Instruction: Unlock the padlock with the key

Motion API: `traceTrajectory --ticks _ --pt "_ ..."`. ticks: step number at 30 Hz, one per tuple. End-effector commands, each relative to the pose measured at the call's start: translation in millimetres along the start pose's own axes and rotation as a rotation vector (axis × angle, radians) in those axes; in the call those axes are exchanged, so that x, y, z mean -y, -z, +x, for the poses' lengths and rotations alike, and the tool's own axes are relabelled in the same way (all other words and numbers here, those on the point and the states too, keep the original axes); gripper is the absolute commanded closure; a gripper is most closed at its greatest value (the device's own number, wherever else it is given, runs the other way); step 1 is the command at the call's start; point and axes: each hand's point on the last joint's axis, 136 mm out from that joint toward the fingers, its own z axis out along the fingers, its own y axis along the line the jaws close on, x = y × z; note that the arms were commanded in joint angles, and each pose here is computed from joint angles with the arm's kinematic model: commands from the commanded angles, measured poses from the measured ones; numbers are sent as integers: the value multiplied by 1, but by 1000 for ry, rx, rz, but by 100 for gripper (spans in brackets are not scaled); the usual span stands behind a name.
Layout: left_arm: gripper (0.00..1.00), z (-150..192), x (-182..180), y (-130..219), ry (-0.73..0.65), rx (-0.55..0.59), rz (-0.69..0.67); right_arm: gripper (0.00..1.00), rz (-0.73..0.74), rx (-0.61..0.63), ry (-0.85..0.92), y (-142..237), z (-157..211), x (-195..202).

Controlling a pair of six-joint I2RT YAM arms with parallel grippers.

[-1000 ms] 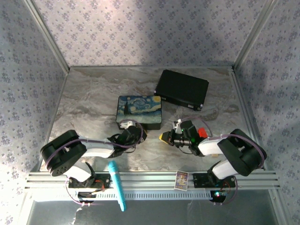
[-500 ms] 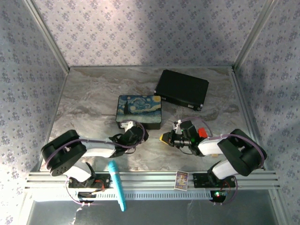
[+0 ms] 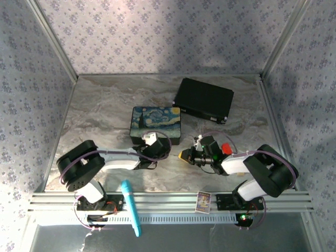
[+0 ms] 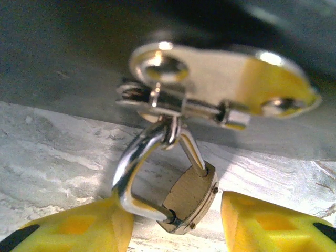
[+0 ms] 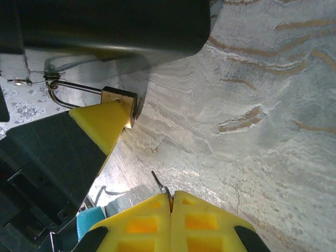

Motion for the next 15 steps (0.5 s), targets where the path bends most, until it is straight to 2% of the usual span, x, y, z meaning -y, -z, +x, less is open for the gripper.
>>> traceTrajectory --ticks 1,8,13,15 --pt "52 27 -47 -7 -58 -109 -137 100 11 2 23 -6 -3 -3" --pt "57 33 -55 8 -51 -132 -118 100 1 -12 17 -18 0 -3" --pt "67 25 -54 14 -43 -97 -100 100 -8 -17 29 -23 2 -6" --pt "65 22 -48 13 -50 -84 -75 100 -9 -11 31 -24 1 -7"
